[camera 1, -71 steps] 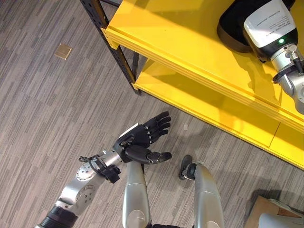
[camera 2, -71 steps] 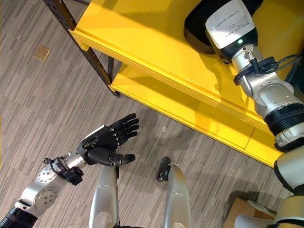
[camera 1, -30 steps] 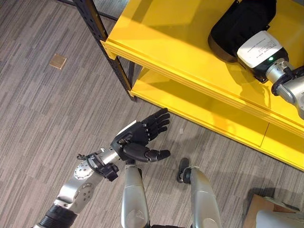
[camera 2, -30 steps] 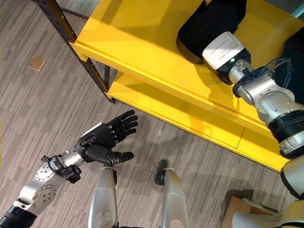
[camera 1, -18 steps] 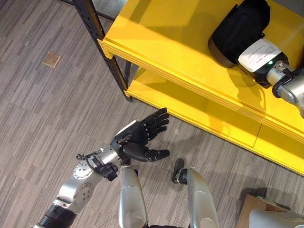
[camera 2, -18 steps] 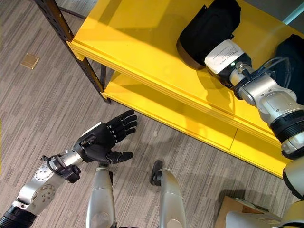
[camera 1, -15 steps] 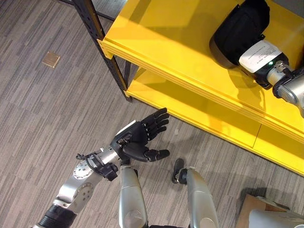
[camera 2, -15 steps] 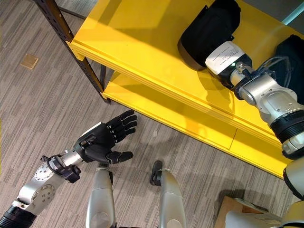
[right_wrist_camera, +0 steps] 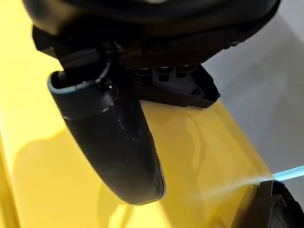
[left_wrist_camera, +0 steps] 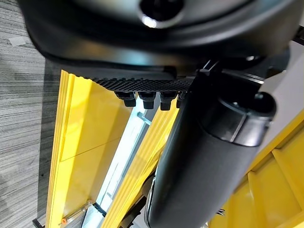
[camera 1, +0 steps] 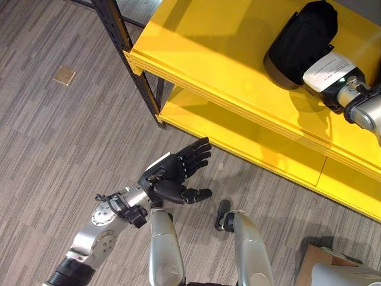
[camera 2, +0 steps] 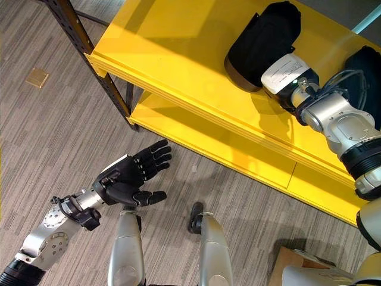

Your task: Move parts from the plastic box to the shelf.

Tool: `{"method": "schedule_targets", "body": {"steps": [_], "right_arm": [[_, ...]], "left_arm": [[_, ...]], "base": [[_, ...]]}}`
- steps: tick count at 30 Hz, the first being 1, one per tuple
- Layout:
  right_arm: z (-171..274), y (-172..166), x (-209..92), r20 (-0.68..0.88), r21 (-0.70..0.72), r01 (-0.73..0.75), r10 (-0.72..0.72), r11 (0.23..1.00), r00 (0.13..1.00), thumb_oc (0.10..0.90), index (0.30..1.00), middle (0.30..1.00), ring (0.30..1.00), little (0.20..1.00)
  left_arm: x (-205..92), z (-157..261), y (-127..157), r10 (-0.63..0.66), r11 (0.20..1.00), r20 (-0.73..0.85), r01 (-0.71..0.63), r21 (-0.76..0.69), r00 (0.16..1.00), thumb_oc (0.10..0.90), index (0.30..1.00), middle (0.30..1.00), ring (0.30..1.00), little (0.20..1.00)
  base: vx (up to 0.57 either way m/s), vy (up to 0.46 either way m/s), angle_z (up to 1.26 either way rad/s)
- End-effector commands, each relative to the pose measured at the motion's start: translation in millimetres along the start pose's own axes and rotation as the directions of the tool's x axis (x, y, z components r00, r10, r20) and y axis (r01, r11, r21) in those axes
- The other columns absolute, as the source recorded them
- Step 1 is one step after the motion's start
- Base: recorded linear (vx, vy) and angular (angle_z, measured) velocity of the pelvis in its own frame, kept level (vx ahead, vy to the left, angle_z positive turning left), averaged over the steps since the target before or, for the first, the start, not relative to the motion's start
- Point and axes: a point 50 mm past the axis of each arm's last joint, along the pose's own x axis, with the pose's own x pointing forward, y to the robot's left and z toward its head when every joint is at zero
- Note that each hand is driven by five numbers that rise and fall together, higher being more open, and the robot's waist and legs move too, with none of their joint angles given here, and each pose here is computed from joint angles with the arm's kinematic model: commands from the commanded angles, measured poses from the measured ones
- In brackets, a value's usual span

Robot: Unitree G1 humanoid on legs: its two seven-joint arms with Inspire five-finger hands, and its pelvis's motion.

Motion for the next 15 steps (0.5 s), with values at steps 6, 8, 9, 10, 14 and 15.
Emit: {"method": "schedule_targets", "body": {"steps": [6,8,9,10,14,15], "right_arm": [[-58,-41,-19,-0.334,-0.099,0.412,-0.420,0.906,0.844,0.900,1.000,1.000,1.000,1.000],[-60,-52,-22,-0.364,-0.135,0.491,-0.504,0.861,0.783,0.900,1.000,1.000,1.000,1.000],[-61,-53,-24,-0.370,-0.142,0.508,-0.522,0.849,0.769,0.900,1.000,1.000,1.000,1.000],[-61,-56,-25,-0.377,-0.139,0.531,-0.541,0.836,0.752,0.900,1.000,1.000,1.000,1.000],[-60,-57,-27,-0.375,-0.131,0.559,-0.562,0.819,0.737,0.900,1.000,1.000,1.000,1.000],[-60,-57,-27,-0.377,-0.130,0.560,-0.563,0.818,0.736,0.900,1.000,1.000,1.000,1.000]], "left_arm": [[5,26,-21,-0.132,0.991,0.164,0.125,0.052,0.978,0.900,1.000,1.000,1.000,1.000],[6,26,-22,-0.133,0.991,0.174,0.128,0.040,0.976,0.900,1.000,1.000,1.000,1.000],[6,26,-22,-0.135,0.991,0.176,0.130,0.039,0.975,0.900,1.000,1.000,1.000,1.000],[7,25,-23,-0.133,0.991,0.178,0.129,0.036,0.975,0.900,1.000,1.000,1.000,1.000],[7,24,-26,-0.140,0.990,0.186,0.136,0.034,0.973,0.900,1.000,1.000,1.000,1.000],[8,24,-26,-0.140,0.990,0.186,0.136,0.034,0.973,0.900,1.000,1.000,1.000,1.000]], "base": [[0.00,0.035,-0.03],[0.00,0.080,-0.06],[0.00,0.053,-0.07],[0.00,0.033,-0.05],[0.00,0.015,0.00],[-0.01,0.034,0.01]]}}
